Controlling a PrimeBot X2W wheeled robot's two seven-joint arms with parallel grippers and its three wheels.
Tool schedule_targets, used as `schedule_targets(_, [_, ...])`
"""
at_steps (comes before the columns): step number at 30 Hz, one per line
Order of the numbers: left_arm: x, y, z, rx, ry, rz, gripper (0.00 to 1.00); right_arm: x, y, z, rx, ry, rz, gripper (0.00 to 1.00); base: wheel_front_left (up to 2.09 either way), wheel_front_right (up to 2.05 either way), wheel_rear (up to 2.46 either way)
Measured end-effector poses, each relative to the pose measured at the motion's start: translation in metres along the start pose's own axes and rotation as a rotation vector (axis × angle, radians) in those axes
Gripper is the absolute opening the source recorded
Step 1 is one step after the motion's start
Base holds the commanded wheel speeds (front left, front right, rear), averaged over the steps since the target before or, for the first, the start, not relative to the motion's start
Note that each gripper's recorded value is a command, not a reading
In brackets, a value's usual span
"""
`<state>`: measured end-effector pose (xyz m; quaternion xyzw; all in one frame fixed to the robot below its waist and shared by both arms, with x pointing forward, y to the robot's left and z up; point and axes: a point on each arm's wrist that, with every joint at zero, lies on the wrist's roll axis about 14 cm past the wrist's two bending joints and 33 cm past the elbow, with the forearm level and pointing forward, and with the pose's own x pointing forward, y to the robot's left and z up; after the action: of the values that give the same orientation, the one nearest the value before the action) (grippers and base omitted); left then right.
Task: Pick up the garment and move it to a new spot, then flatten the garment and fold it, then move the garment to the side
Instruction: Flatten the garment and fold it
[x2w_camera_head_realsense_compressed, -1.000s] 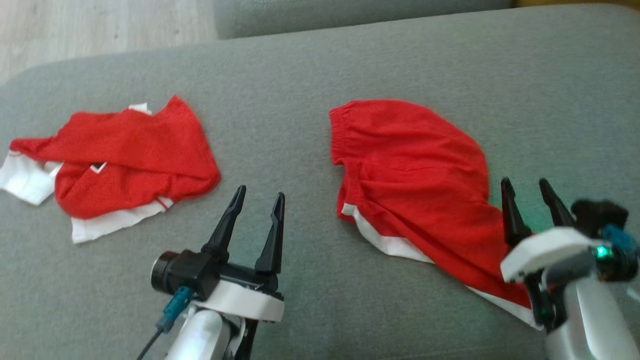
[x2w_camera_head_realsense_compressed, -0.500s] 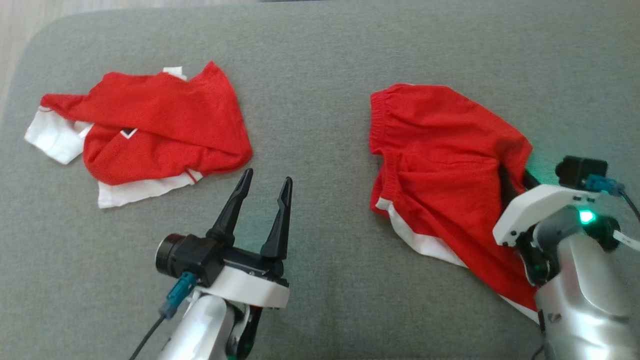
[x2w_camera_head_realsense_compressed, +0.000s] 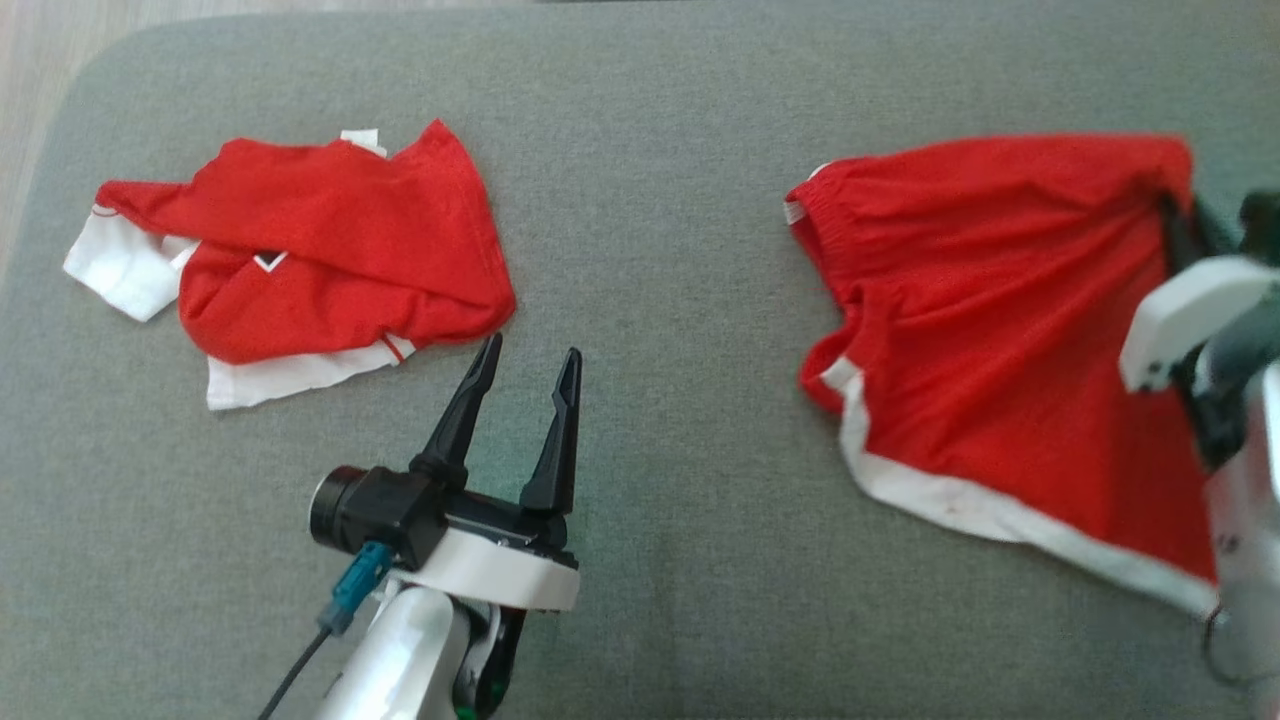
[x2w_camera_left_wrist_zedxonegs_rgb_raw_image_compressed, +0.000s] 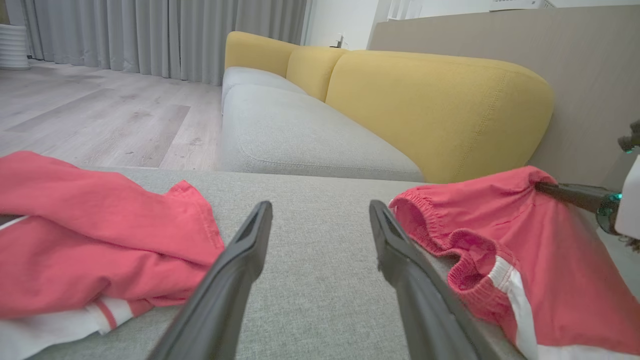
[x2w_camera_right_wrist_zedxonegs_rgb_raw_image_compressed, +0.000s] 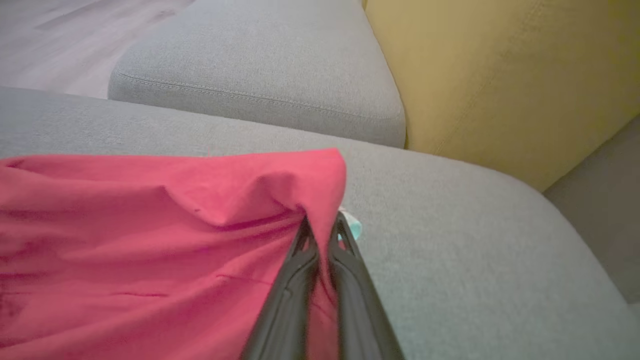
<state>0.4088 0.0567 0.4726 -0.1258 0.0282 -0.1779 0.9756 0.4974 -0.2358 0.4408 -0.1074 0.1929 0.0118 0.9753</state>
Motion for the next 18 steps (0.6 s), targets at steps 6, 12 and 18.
schedule_targets(6, [0.005, 0.005, 0.002, -0.005, -0.008, 0.009, 1.0, 0.021, -0.006, 0.03, -0.133, -0.033, 0.013, 0.0, 0.0, 0.0, 0.0])
schedule_targets(12, [0.004, 0.015, -0.001, -0.009, 0.003, 0.034, 1.0, 0.047, -0.002, 0.048, -0.202, -0.032, 0.034, 0.0, 0.0, 0.0, 0.0])
schedule_targets(18, [0.002, 0.017, 0.001, -0.007, -0.003, 0.042, 1.0, 0.049, -0.004, 0.059, -0.149, -0.11, 0.029, 1.0, 0.0, 0.0, 0.0])
